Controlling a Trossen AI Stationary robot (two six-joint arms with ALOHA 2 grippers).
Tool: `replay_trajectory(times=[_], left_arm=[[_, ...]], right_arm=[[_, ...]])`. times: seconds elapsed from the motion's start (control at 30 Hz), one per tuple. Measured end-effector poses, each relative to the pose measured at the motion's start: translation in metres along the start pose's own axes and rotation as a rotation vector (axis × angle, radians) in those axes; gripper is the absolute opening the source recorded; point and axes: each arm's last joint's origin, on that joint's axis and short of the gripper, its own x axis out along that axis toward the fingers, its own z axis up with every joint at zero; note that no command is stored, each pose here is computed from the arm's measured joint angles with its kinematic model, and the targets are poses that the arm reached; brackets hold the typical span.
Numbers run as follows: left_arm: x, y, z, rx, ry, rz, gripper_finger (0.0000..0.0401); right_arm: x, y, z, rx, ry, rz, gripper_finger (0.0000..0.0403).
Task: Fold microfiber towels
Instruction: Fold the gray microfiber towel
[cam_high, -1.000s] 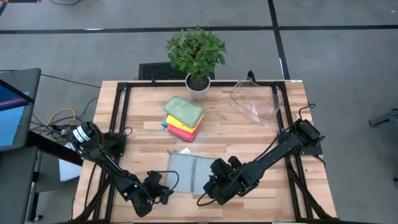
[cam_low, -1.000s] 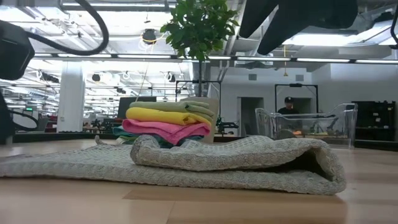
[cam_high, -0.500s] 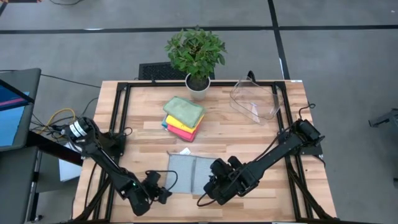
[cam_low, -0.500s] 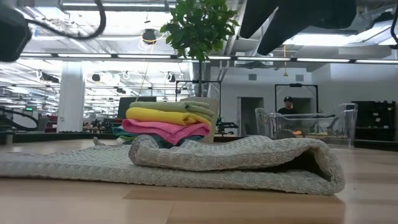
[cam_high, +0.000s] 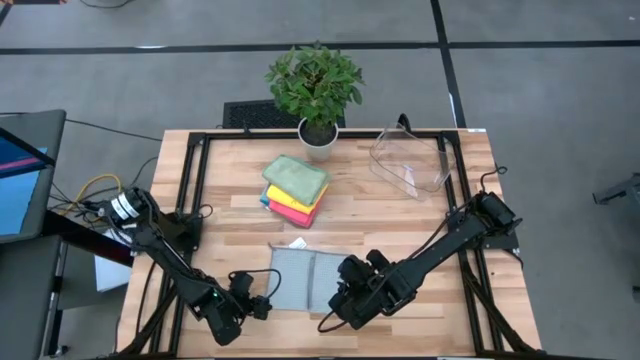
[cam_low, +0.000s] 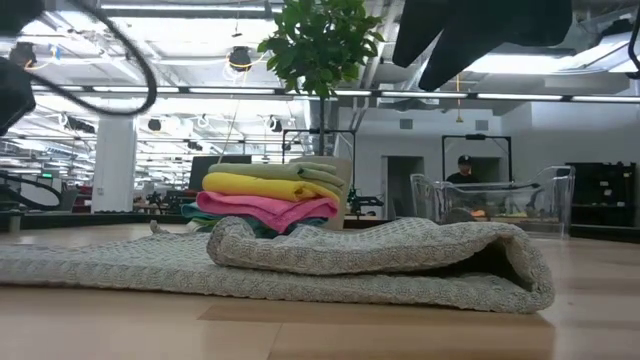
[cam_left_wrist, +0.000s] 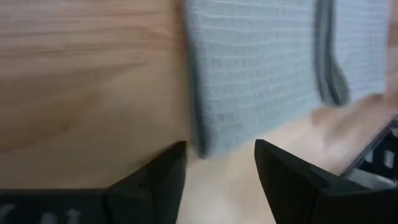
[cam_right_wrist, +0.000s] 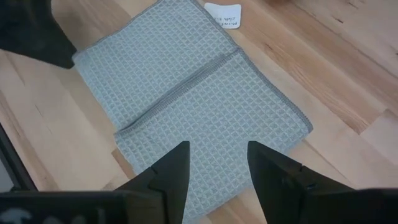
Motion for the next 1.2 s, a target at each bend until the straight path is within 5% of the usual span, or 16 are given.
replay_trajectory(times=[0.33, 0.63, 0.83, 1.0, 1.2], left_arm=[[0.011, -0.004, 0.006, -0.054, -0.023, 0.008, 0.0178], [0.018, -0.008, 0.015, 0.011, -0.032, 0.028, 0.0083], [0.019, -0.008, 0.015, 0.026, -0.031, 0.021, 0.0012], [0.019, -0.008, 0.015, 0.037, -0.031, 0.017, 0.0013], [0.019, -0.008, 0.015, 0.038, -0.03, 0.016, 0.0018]], right_arm=[[0.0, -0.002, -0.001, -0.016, 0.009, -0.023, 0.0187], [0.006, -0.004, -0.003, -0.041, 0.029, -0.01, 0.0181], [0.041, -0.002, -0.024, -0.078, 0.052, 0.19, 0.0109], [0.052, 0.0, -0.034, -0.166, -0.059, 0.305, 0.0017], [0.04, 0.003, -0.071, -0.241, -0.166, 0.281, 0.0015]])
